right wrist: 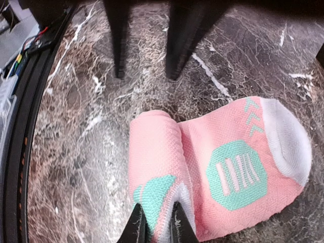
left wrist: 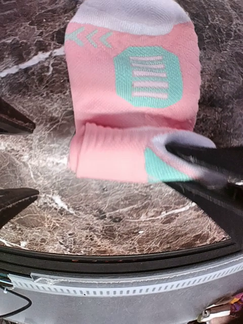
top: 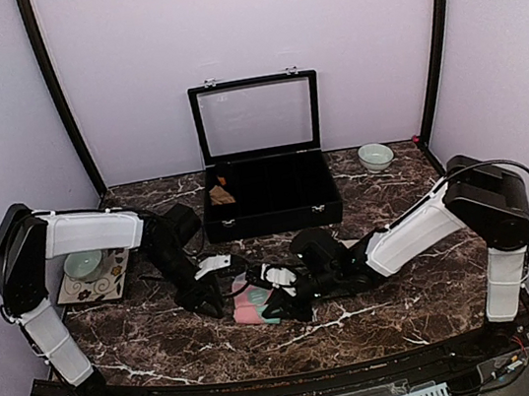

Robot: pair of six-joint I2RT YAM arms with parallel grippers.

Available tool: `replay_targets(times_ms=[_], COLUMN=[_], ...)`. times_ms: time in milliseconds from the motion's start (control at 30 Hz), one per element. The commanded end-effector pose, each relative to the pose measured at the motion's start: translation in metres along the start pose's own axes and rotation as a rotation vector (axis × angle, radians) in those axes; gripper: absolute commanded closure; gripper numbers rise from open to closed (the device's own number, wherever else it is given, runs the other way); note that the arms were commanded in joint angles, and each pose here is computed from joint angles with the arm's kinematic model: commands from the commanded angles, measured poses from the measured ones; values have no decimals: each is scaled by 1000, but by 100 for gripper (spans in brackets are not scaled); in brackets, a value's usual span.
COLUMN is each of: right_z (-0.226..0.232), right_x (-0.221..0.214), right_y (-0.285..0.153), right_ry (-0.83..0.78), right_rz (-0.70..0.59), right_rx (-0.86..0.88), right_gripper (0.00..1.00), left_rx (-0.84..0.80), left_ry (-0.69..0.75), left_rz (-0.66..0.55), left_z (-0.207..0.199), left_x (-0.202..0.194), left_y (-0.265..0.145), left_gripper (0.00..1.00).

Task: Roll the socks
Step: Roll the sock at the center of the board.

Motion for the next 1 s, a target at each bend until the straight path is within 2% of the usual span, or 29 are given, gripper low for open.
replay_targets(times_ms=[0,233,400,500,600,967], right_z=[41,36,33,33,31,27], right_x=[-93,-105,-130,-134,-135,-134], right_y=[11,14,13,12,11,11], right_ry=[319,549,789,873,929,982], right_rz=[369,408,454,442,437,434], right_rx=[146,171,216,241,248,272], right_gripper=[100,100,100,100,100,100], left_rx=[32,45,80,145,212,319], left_ry=[95,164,254,334,400,461], left_rz=[-80,-153,-152,-130,-125,-94], left_z=[-11,-16,-23,-28,-30,-18], left_x=[6,4,1,5,14,26], left_y=[-14,-13,0,12,21,35], left_gripper=[62,62,61,61,60,60])
Point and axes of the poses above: each gripper's point midway between its finger pads, its own y axis out along the fingers, its own z axis along the line the jaws close on, x = y × z, the point moved 4 cm from there along -y, back along the fingers, and after that the axes turned 14 degrees about -y, right-handed, at the moved point
